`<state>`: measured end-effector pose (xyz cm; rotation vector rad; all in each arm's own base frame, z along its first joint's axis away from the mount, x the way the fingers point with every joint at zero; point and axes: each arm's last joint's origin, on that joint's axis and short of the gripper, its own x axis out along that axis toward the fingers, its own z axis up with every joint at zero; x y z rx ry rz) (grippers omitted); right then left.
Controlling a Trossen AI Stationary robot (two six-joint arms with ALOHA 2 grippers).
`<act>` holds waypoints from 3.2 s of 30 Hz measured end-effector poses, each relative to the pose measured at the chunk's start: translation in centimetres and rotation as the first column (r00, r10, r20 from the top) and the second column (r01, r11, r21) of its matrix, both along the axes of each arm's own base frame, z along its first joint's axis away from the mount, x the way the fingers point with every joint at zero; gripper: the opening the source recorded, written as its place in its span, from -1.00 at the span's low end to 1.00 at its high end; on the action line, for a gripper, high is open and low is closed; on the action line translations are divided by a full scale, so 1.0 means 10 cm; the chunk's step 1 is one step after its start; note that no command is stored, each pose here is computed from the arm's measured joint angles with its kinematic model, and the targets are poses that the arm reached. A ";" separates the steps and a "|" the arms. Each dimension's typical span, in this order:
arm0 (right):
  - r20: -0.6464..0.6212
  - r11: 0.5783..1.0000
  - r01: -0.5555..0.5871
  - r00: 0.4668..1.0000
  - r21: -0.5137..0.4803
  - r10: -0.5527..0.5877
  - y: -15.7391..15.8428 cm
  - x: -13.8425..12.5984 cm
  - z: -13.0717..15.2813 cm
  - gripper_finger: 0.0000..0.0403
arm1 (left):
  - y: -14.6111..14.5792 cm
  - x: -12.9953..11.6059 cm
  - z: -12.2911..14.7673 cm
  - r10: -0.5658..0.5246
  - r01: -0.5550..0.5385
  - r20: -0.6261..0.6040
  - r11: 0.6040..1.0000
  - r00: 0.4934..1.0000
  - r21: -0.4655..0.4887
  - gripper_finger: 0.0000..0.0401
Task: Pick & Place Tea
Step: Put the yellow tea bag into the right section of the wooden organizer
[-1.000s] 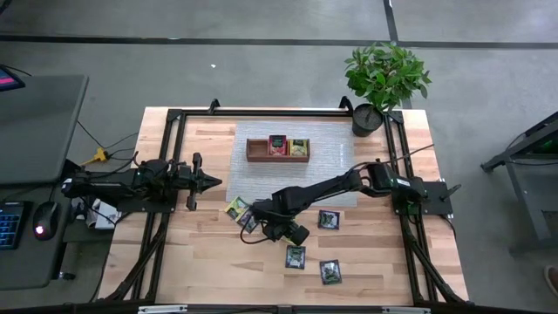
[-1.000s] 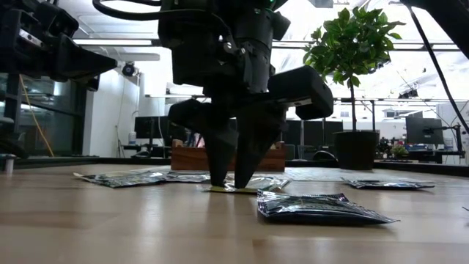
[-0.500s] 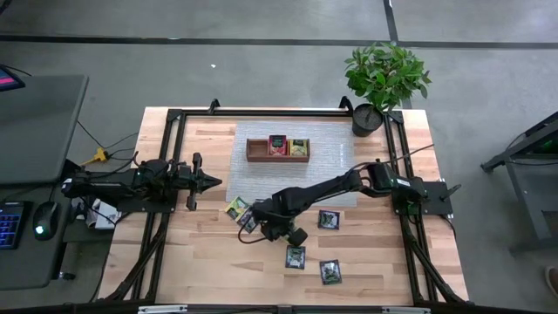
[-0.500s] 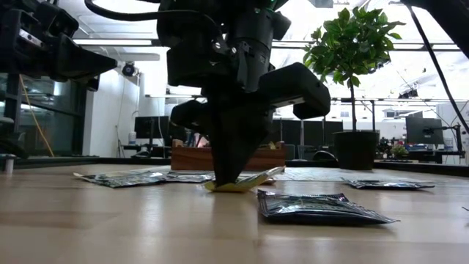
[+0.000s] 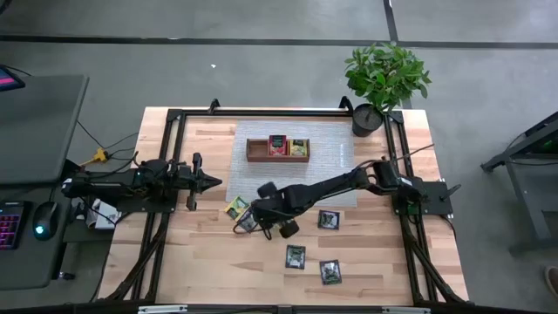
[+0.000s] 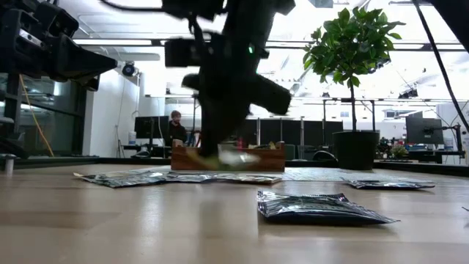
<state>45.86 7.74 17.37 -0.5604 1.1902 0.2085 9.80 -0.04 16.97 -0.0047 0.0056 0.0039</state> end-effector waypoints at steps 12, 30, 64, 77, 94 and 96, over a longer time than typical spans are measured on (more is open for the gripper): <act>0.235 0.839 0.533 0.834 -0.112 -0.498 -0.44 -0.13 0.48 -1.00 | 0.00 0.00 0.00 0.000 0.000 0.000 1.000 1.000 0.000 -1.00; 0.291 0.595 0.775 0.632 -0.214 -0.718 -1.30 -0.32 0.60 -1.00 | 0.00 0.00 0.00 0.000 0.000 0.000 1.000 1.000 0.000 -1.00; 0.314 0.690 0.697 0.711 -0.195 -0.630 -1.90 -0.76 0.32 -1.00 | 0.00 0.00 0.00 0.000 0.000 -0.001 1.000 1.000 0.000 -1.00; 0.312 0.690 0.707 0.698 -0.156 -0.645 -2.03 -0.73 0.23 -1.00 | 0.00 0.00 0.00 0.000 0.000 -0.001 1.000 1.000 0.000 -1.00; 0.263 0.701 0.699 0.709 -0.140 -0.654 -2.05 -0.72 0.12 -1.00 | 0.00 0.00 0.00 0.000 0.000 0.000 1.000 1.000 0.000 -1.00; 0.249 0.715 0.689 0.718 -0.117 -0.651 -2.04 -0.72 0.11 -1.00 | 0.00 0.00 0.00 0.000 0.000 0.000 1.000 1.000 0.000 -1.00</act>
